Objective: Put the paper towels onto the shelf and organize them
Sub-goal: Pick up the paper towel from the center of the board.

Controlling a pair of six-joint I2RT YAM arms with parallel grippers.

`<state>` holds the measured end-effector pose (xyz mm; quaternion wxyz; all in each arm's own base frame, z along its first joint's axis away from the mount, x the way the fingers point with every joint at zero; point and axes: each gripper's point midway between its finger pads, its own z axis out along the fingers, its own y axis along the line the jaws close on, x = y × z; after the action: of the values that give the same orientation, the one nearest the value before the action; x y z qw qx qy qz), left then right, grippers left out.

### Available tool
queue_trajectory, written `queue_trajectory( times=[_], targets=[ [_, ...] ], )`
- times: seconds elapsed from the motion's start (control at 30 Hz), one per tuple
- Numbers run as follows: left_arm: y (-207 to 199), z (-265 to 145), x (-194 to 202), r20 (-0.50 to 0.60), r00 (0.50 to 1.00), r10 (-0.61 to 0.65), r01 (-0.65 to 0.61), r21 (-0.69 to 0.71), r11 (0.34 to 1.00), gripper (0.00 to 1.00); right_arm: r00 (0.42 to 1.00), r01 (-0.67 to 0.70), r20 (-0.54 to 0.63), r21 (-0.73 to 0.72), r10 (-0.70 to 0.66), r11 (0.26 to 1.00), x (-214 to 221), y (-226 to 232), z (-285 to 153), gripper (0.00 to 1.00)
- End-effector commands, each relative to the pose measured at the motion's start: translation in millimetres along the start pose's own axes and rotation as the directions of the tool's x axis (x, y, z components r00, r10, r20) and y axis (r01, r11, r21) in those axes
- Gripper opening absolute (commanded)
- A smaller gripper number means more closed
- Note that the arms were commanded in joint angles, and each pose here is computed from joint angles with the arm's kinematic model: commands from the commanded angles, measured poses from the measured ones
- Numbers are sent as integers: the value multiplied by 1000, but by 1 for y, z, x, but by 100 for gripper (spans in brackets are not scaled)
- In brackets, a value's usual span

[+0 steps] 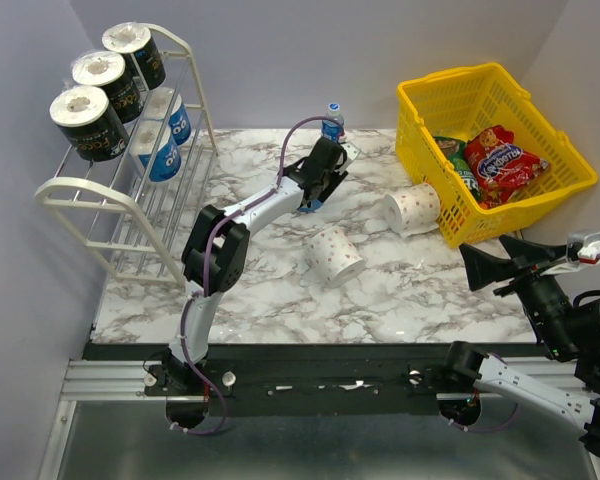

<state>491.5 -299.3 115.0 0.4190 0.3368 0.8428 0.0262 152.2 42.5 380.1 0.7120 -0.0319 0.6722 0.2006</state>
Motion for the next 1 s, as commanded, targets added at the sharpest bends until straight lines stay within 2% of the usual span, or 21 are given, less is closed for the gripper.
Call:
queue_trajectory(
  times=[0.0, 0.2, 0.27, 0.37, 0.5, 0.6, 0.77, 0.97],
  targets=[
    [3, -3, 32, -91, 996, -6, 3, -30, 1000, 62, 1000, -14, 20, -24, 14, 1000, -10, 3, -3, 100],
    [8, -7, 30, -90, 996, -11, 6, -51, 999, 75, 1000, -20, 18, -29, 21, 999, -9, 4, -3, 100],
    [7, -6, 30, -95, 995, -6, 2, -48, 999, 76, 1000, -22, 17, -29, 23, 999, -9, 4, -2, 100],
    [8, -4, 33, -103, 995, 1, -6, -49, 999, 70, 1000, -21, 17, -27, 21, 999, -8, 4, -2, 100],
    [14, -8, 34, -114, 993, -14, 4, -88, 996, 48, 1000, -21, 17, -24, 21, 999, -8, 3, -2, 100],
    [28, -22, 33, -146, 989, -39, 16, -157, 988, 41, 1000, -22, 21, -21, 23, 1000, -9, 2, -3, 100],
    [48, -60, 24, -146, 987, -63, 25, -251, 968, 39, 999, -25, 23, -33, 26, 999, -11, 4, -4, 100],
    [76, -128, 15, -139, 987, -83, 25, -375, 927, 36, 999, -14, 29, -19, 15, 1000, -14, 2, -3, 100]
  ],
)
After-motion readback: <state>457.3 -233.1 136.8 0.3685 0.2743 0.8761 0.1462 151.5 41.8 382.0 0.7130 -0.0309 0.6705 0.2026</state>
